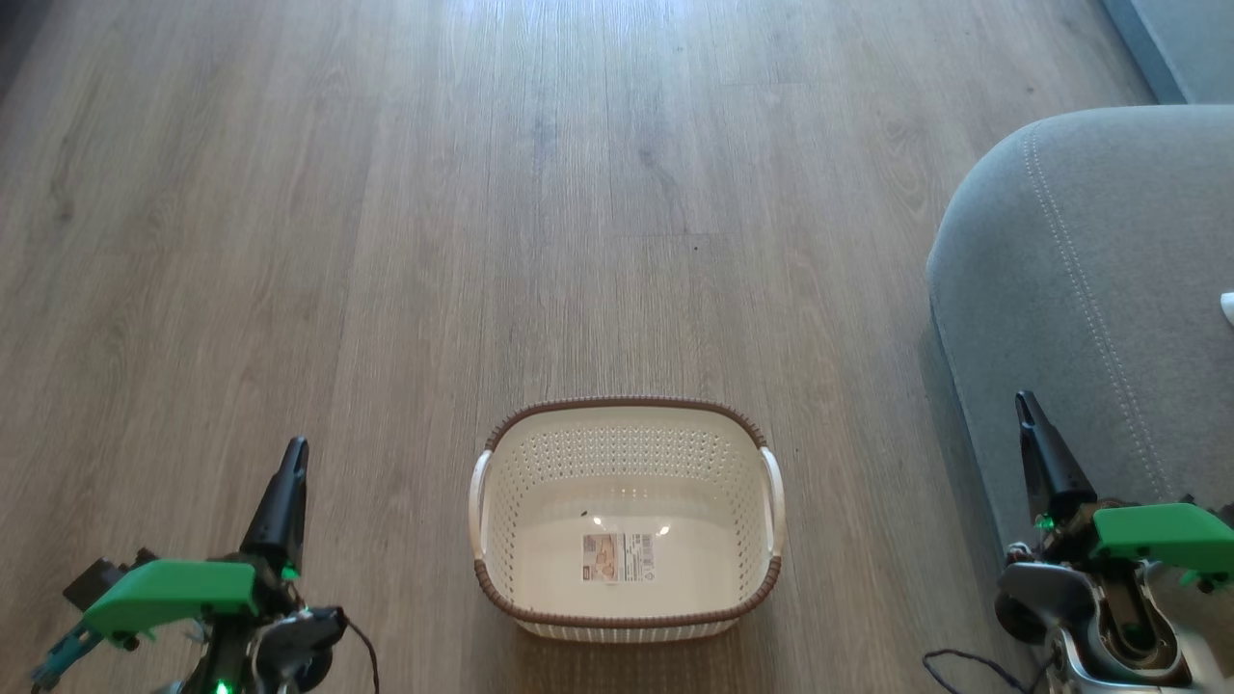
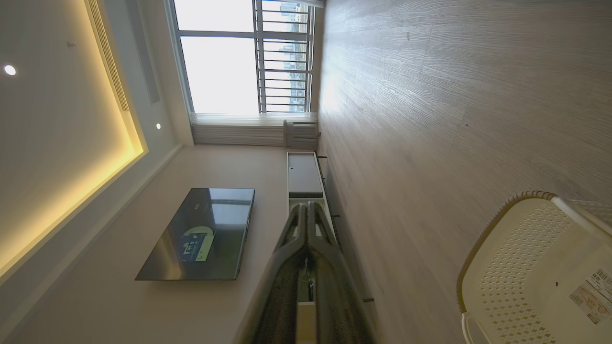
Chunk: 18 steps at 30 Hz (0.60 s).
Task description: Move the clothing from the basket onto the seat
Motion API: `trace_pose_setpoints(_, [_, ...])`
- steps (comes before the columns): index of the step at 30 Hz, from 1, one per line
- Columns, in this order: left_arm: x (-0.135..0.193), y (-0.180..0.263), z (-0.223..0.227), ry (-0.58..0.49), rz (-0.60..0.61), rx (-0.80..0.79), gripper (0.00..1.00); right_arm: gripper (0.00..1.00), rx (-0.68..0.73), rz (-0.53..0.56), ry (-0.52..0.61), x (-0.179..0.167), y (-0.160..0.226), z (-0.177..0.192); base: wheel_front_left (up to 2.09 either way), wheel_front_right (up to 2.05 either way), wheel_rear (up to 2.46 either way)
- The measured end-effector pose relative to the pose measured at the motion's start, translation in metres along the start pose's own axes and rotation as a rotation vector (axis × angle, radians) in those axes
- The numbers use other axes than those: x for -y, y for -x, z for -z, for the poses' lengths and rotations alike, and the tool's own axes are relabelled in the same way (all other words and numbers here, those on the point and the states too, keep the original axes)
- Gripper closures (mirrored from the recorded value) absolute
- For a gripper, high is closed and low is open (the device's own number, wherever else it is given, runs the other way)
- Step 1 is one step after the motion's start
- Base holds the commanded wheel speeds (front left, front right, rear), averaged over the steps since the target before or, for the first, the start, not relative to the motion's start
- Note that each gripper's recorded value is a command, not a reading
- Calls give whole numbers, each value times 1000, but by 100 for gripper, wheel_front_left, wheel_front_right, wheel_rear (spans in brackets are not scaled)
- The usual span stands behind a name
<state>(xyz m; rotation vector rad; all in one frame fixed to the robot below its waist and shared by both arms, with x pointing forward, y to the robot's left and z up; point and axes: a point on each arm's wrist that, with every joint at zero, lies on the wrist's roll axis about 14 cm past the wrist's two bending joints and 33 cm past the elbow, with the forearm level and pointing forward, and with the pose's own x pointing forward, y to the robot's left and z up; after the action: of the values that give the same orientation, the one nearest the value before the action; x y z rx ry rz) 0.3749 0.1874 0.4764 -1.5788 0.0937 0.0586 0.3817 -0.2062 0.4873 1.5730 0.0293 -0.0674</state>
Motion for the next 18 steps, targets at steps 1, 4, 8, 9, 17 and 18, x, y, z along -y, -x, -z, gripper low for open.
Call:
trace_pose_setpoints(1, [0,0,0,0,0,0,100,100,0,0,0,0,0,0,0,0,0])
trace_pose_setpoints(4, [0,0,0,0,0,0,100,100,0,0,0,0,0,0,0,0,0])
trace_pose_setpoints(8, [0,0,0,0,0,0,100,100,0,0,0,0,0,0,0,0,0])
trace_pose_setpoints(9, [0,0,0,0,0,0,100,100,0,0,0,0,0,0,0,0,0])
trace_pose_setpoints(17, [0,0,0,0,0,0,100,100,0,0,0,0,0,0,0,0,0])
trace_pose_setpoints(18, [0,0,0,0,0,0,100,100,0,0,0,0,0,0,0,0,0])
